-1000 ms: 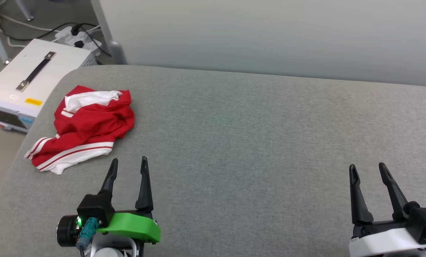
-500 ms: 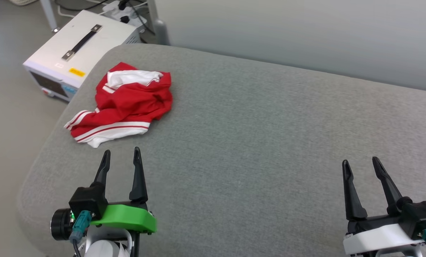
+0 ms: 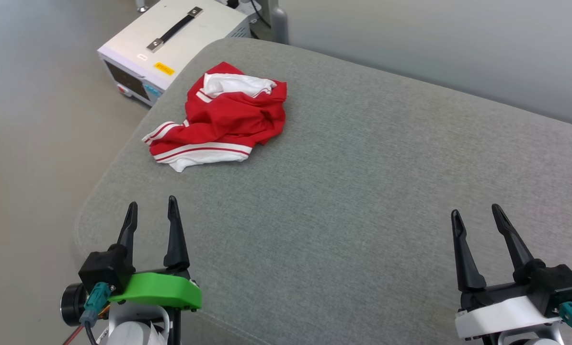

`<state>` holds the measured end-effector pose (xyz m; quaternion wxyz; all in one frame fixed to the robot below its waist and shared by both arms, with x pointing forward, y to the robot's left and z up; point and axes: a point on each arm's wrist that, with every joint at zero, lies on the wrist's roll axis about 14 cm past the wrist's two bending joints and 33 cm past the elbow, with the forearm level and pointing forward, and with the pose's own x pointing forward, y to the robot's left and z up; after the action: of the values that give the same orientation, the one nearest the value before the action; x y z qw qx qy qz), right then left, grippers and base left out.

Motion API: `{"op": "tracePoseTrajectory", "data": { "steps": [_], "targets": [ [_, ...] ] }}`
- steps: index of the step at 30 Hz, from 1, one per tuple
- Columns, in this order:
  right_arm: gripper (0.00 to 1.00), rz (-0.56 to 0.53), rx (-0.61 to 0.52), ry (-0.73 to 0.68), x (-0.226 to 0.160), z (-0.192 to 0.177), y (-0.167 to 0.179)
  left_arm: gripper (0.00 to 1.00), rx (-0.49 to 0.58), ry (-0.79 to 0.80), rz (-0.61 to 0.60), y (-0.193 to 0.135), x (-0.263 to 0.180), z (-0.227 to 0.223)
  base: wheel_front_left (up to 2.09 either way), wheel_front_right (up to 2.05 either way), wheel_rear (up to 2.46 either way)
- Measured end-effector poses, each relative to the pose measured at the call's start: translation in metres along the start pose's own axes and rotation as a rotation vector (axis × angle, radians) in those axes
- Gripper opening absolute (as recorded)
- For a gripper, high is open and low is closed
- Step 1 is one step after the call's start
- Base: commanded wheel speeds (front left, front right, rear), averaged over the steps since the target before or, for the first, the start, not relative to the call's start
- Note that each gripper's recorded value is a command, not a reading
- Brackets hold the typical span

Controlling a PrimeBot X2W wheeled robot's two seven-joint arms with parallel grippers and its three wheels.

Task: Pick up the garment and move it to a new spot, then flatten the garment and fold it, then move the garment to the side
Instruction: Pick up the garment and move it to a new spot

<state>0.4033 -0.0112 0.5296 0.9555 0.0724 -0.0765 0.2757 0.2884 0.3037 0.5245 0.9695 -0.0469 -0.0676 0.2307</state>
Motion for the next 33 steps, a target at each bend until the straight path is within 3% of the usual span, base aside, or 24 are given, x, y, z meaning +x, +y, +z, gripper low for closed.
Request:
{"op": "tracePoseTrajectory", "data": {
  "steps": [7,15,22,26,33],
  "targets": [
    [1.0,0.045,0.014,0.007,0.008,-0.005,0.013,1.0,0.005,-0.003,0.051,0.017,-0.006,0.003,0.0,0.0,0.0],
    [1.0,0.048,0.011,0.013,0.009,-0.009,0.014,1.0,0.003,-0.023,0.031,0.016,0.009,0.008,0.0,0.0,0.0],
    [1.0,0.042,-0.018,-0.005,0.018,-0.008,0.007,1.0,0.002,-0.139,-0.058,0.004,0.065,0.045,0.0,0.0,0.0],
    [1.0,0.027,-0.025,-0.013,0.023,-0.01,-0.001,1.0,0.056,-0.201,-0.112,-0.004,0.106,0.069,0.0,0.0,0.0],
    [1.0,-0.025,-0.049,0.005,0.026,-0.024,-0.027,1.0,0.086,-0.187,-0.238,-0.036,0.173,0.073,0.0,0.0,0.0]
  ]
}}
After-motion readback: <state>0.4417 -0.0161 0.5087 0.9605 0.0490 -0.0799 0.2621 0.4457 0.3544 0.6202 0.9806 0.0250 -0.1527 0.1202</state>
